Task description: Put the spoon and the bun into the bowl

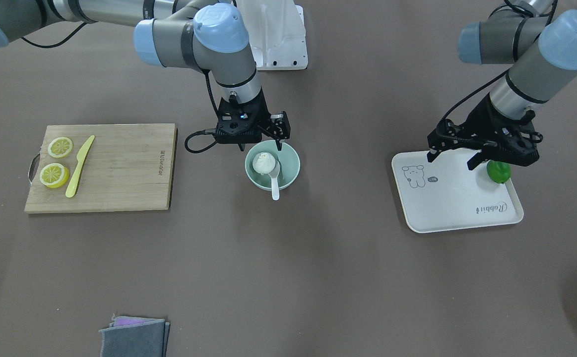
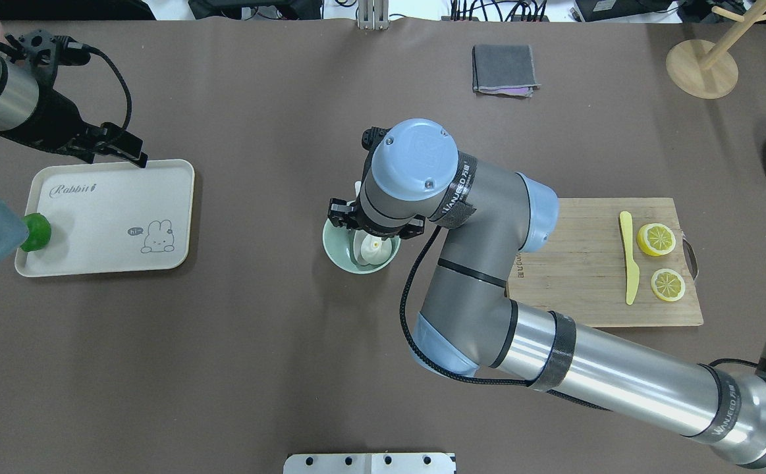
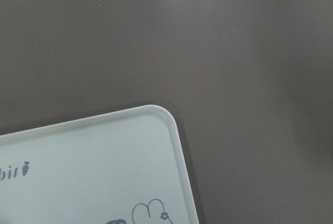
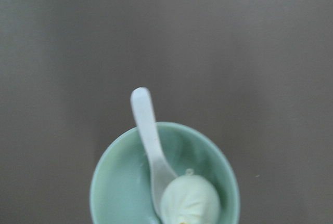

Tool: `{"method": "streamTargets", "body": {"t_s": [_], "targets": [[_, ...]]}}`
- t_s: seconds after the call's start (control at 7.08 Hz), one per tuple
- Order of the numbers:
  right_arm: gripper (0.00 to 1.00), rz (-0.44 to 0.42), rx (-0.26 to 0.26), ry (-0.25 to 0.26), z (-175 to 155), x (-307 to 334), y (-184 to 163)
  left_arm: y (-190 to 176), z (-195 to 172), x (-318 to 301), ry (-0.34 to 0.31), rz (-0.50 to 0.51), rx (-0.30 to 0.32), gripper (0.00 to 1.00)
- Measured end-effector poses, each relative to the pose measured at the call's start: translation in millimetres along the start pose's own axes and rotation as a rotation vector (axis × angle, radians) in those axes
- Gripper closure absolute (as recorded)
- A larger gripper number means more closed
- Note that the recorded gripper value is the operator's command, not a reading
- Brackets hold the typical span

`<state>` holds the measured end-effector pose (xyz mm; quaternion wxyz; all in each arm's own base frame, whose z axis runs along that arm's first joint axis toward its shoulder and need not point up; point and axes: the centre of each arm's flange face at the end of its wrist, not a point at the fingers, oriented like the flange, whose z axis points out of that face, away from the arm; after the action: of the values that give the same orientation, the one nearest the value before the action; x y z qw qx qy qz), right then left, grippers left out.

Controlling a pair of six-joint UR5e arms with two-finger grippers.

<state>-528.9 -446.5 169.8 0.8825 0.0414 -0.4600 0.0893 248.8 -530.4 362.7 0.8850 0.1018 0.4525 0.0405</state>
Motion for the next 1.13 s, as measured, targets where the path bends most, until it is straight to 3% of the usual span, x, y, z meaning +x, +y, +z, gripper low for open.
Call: {"method": "streamTargets", "body": {"t_s": [0.28,0.56,0.85,1.13], "targets": [[0.00,-0.093,-0.027,0.032,-49,123,-47,-4,-28,-62,-0.091,0.066,-0.014,0.02],[0.00,-0.188,-0.060,0.077,-97,266,-95,25,-67,-174,-0.181,0.188,-0.066,0.02],[0.00,-0.302,-0.088,0.132,-137,413,-116,82,-101,-274,-0.196,0.217,-0.098,0.02],[0.00,-0.374,-0.104,0.177,-173,531,-116,127,-122,-332,-0.198,0.190,-0.102,0.02]]}}
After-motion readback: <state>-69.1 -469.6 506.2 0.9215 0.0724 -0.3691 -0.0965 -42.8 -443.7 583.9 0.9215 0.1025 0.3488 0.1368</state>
